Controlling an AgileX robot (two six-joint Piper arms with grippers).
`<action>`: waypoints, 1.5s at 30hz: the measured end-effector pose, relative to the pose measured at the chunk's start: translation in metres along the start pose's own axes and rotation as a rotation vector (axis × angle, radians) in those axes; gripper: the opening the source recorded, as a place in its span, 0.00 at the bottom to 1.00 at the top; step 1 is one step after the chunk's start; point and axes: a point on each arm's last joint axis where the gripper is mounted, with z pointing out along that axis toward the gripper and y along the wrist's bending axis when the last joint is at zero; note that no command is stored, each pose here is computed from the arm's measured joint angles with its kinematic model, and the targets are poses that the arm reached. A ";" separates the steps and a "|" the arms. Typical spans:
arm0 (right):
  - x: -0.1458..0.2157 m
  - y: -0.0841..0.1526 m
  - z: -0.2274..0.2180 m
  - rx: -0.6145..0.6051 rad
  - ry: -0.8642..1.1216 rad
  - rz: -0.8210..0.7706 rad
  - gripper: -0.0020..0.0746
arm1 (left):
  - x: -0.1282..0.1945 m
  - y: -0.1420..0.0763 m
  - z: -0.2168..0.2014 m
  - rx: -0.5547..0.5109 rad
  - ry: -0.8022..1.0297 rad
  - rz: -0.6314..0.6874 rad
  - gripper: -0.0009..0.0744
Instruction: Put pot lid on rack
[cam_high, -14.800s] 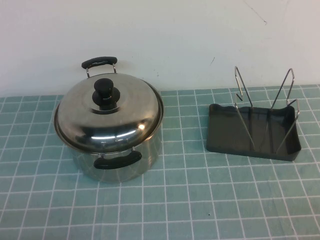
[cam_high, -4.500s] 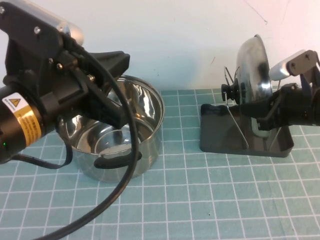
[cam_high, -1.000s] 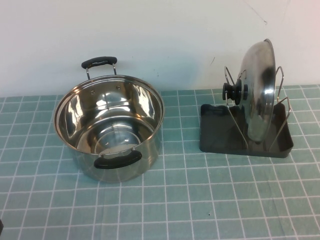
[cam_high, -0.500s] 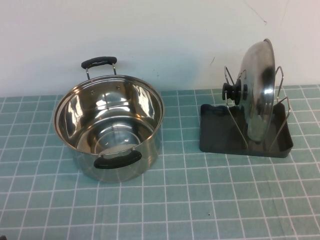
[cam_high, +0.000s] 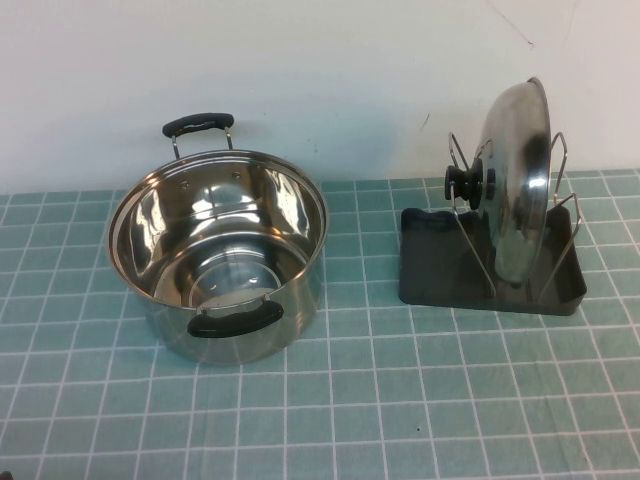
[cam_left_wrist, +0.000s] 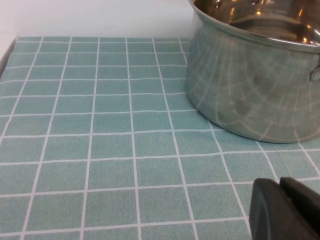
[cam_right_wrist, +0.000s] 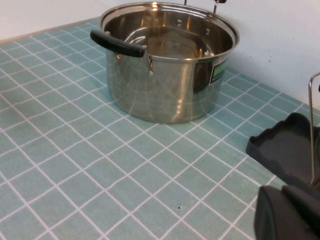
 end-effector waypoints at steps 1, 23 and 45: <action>0.000 0.000 0.000 0.000 0.000 0.000 0.03 | 0.000 0.000 0.000 0.000 0.000 0.000 0.01; 0.010 0.001 -0.002 0.064 -0.035 -0.009 0.03 | 0.000 0.000 0.000 -0.003 0.001 0.006 0.01; 0.082 -0.031 -0.027 0.807 0.057 0.001 0.03 | 0.000 0.000 0.000 -0.005 0.001 0.006 0.01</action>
